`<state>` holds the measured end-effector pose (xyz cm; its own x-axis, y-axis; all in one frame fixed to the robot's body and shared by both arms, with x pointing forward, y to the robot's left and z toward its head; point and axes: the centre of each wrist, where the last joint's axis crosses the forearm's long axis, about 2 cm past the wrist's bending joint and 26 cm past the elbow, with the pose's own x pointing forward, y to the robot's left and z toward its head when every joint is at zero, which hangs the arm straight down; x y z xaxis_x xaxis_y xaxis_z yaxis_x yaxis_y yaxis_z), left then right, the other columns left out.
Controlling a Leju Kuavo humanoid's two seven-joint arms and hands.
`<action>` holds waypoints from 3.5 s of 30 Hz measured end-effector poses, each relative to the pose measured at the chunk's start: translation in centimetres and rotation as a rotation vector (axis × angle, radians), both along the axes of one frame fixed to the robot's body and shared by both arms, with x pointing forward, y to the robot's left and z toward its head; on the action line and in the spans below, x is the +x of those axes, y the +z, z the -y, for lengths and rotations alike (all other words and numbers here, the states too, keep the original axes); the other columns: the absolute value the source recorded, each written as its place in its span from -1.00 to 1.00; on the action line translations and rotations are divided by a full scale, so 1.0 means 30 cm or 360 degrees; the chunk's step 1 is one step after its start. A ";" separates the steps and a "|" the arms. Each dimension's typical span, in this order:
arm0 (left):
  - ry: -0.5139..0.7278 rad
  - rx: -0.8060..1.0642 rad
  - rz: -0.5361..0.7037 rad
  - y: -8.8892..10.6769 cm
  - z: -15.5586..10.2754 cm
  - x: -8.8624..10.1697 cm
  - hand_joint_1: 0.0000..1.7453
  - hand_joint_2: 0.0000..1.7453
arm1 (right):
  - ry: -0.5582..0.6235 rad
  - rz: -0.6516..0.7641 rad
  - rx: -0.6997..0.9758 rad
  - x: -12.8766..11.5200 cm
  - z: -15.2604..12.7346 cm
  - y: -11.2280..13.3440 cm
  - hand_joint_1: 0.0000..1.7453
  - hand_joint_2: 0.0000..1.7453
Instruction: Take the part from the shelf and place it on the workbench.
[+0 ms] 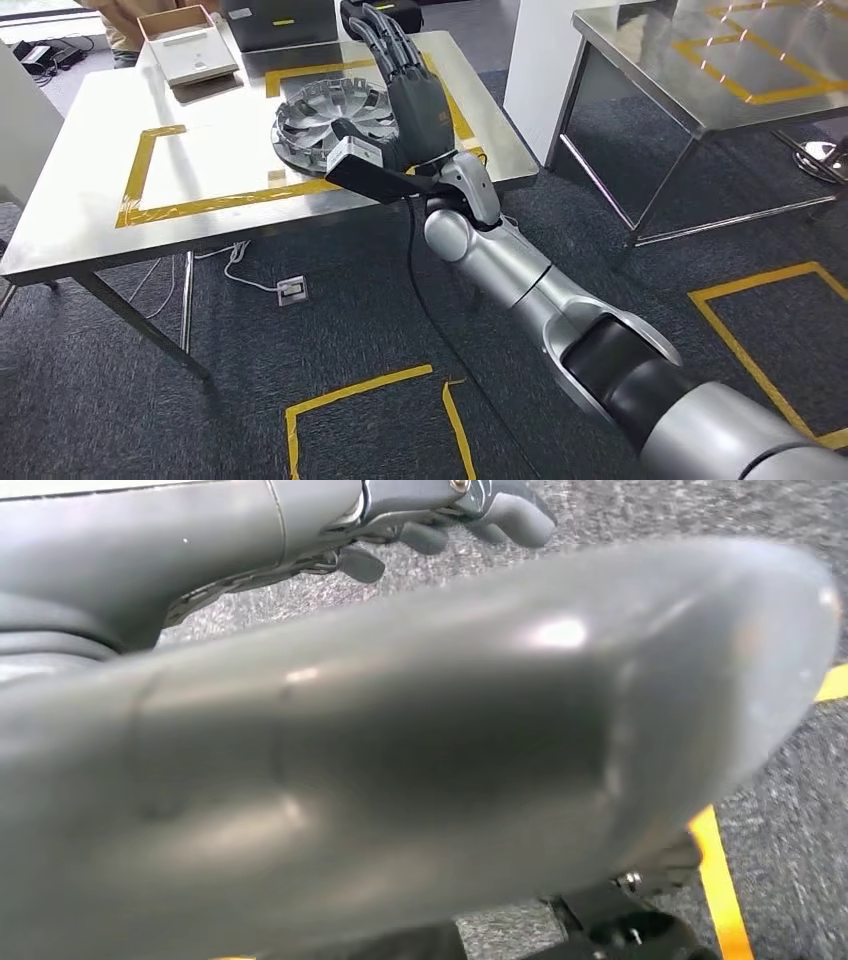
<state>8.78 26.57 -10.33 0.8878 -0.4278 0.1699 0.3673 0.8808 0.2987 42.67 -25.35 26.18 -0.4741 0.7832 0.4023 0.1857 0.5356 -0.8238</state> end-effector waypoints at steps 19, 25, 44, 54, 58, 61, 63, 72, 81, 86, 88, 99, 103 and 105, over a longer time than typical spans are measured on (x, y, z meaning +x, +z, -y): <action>0.0165 -0.0007 -0.0047 -0.019 0.004 -0.118 -1.00 -1.00 | -0.1492 -0.2438 0.0083 -0.814 0.534 -1.072 -1.00 1.00; 0.0299 0.0007 -0.0059 -0.023 -0.039 -0.137 -1.00 -0.50 | -0.2190 -0.3119 0.0965 -1.178 0.479 -1.194 -1.00 1.00; 0.0127 -0.0087 0.0056 -0.012 -0.062 -0.047 -1.00 -1.00 | -0.1361 -0.3031 0.1487 -1.277 0.117 -1.244 -1.00 -1.00; 0.0164 -0.0097 0.0073 -0.008 -0.047 -0.027 -1.00 -1.00 | -0.1223 -0.3140 0.1407 -1.265 0.092 -1.242 -1.00 -1.00; 0.0201 -0.0053 -0.0025 -0.016 -0.047 -0.080 -1.00 -1.00 | -0.1331 -0.3227 0.1384 -1.274 0.106 -1.244 -1.00 -1.00; 0.0216 -0.0034 -0.0078 -0.020 -0.050 -0.104 -1.00 -1.00 | -0.1377 -0.3251 0.1377 -1.284 0.117 -1.245 -1.00 -1.00; 0.0225 -0.0026 -0.0095 -0.021 -0.050 -0.110 -1.00 -1.00 | -0.1390 -0.3260 0.1374 -1.291 0.123 -1.246 -1.00 -1.00; 0.0188 -0.0041 -0.0032 -0.023 -0.048 -0.126 -1.00 -1.00 | -0.1295 -0.3199 0.1422 -1.292 0.120 -1.246 -1.00 -1.00; 0.0152 -0.0075 0.0057 -0.014 -0.030 -0.067 -1.00 -1.00 | -0.1230 -0.3183 0.1416 -1.280 0.093 -1.244 -1.00 -1.00; 0.0154 -0.0077 0.0055 -0.013 -0.024 -0.064 -1.00 -1.00 | -0.1282 -0.3217 0.1392 -1.283 0.093 -1.245 -1.00 -1.00; 0.0157 -0.0070 0.0048 -0.013 -0.026 -0.063 -1.00 -1.00 | -0.1312 -0.3228 0.1382 -1.284 0.092 -1.245 -1.00 -1.00; 0.0176 -0.0029 -0.0045 -0.021 -0.032 -0.117 -1.00 -1.00 | -0.1448 -0.3189 0.1280 -1.299 0.098 -1.247 -1.00 -1.00; 0.0187 -0.0032 -0.0033 -0.020 -0.028 -0.117 -1.00 -1.00 | -0.1440 -0.3135 0.1231 -1.292 0.099 -1.246 -1.00 -1.00; 0.0190 -0.0036 -0.0016 -0.020 -0.024 -0.114 -1.00 -1.00 | -0.1432 -0.3118 0.1214 -1.291 0.100 -1.246 -1.00 -1.00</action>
<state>5.35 27.28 -10.93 0.9340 -0.3148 0.1690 0.2621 0.9251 0.2748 3.93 -28.33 -11.21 0.9996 0.0285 0.0086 -0.0285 0.9996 0.0047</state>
